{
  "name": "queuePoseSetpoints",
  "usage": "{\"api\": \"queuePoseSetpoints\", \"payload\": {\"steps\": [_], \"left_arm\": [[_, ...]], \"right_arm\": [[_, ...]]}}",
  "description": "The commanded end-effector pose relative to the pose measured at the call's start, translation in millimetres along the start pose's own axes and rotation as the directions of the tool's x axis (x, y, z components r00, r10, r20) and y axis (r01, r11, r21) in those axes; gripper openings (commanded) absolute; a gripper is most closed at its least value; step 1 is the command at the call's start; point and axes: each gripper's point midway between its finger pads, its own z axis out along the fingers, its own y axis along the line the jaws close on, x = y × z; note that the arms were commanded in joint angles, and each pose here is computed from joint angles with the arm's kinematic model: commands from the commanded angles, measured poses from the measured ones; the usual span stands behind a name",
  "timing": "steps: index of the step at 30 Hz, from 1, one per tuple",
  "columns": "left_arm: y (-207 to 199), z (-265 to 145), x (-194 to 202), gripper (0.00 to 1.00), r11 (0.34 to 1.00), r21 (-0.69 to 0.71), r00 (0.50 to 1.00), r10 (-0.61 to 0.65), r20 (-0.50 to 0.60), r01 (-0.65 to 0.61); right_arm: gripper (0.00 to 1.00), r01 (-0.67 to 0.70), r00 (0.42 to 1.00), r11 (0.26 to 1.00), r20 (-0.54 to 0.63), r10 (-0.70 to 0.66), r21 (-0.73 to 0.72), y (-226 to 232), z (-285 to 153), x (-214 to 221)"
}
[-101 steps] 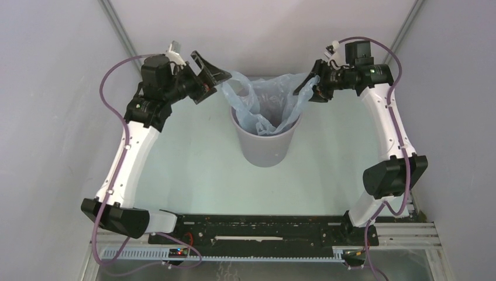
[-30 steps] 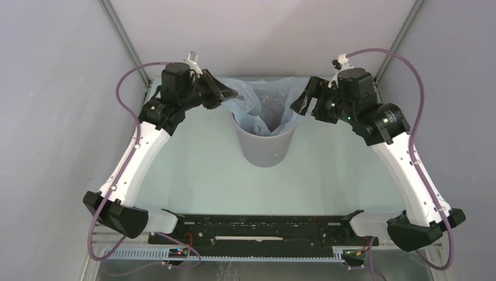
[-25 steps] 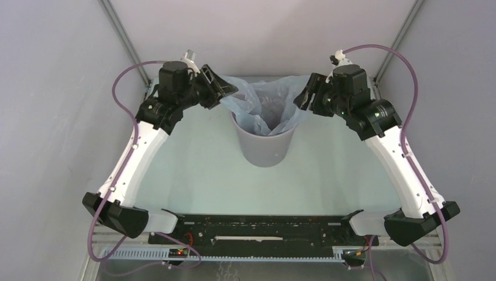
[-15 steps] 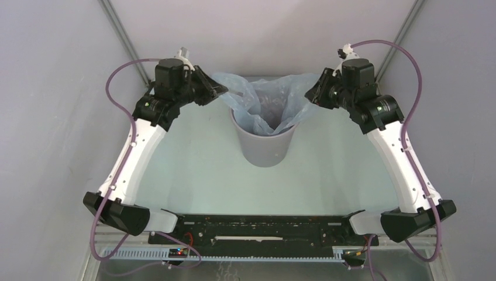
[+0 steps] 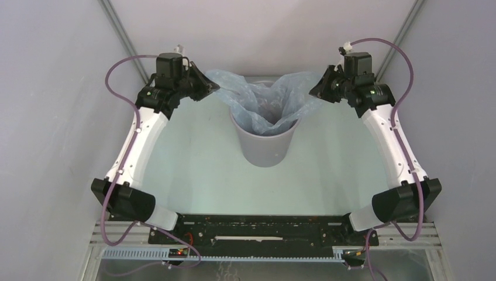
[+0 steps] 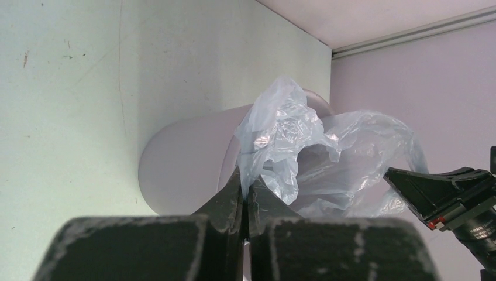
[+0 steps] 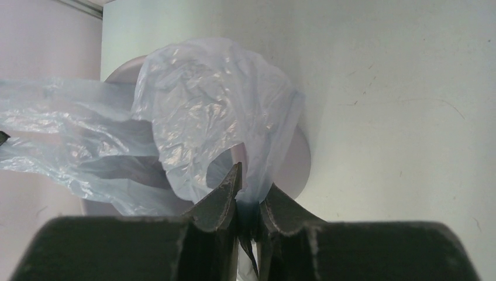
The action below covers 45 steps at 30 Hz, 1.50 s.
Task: Put the trash bags into the trash bin
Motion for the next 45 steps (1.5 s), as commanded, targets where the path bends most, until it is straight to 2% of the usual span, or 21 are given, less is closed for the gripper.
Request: {"api": "queuePoseSetpoints", "payload": {"steps": [1,9,15,24,31,40,45], "left_arm": [[-15.6,-4.9,-28.9,0.03,0.998,0.044,0.996,0.041,0.081,-0.045],[-0.5,13.7,-48.5,0.01,0.999,0.0,0.994,0.04,0.104,-0.041],[23.9,24.6,-39.0,0.0,0.999,-0.05,0.998,-0.001,0.057,0.003],[64.1,58.7,-18.8,0.0,0.985,-0.169,0.999,0.01,-0.048,-0.018],[98.5,79.3,17.6,0.0,0.971,-0.239,0.98,-0.031,-0.194,-0.017],[117.5,57.0,62.3,0.0,0.97,-0.241,0.95,-0.044,-0.31,-0.033],[113.0,29.5,77.3,0.01,0.977,-0.212,0.938,-0.039,-0.345,-0.037]], "right_arm": [[0.2,0.014,0.999,0.999,0.036,-0.012,-0.039,1.1,7.4,-19.2],[0.15,-0.045,0.998,0.998,-0.031,0.046,0.044,-29.3,31.8,-19.0],[0.14,-0.086,0.991,0.995,-0.097,0.091,0.055,-40.9,39.5,-13.5],[0.12,-0.111,0.971,0.988,-0.199,0.13,0.103,-61.0,70.6,6.1],[0.09,-0.104,0.938,0.982,-0.314,0.149,0.156,-87.8,89.3,42.4],[0.09,-0.137,0.868,0.98,-0.46,0.189,0.145,-96.4,76.2,95.8],[0.12,-0.158,0.851,0.981,-0.489,0.191,0.108,-84.3,50.0,98.3]]}}
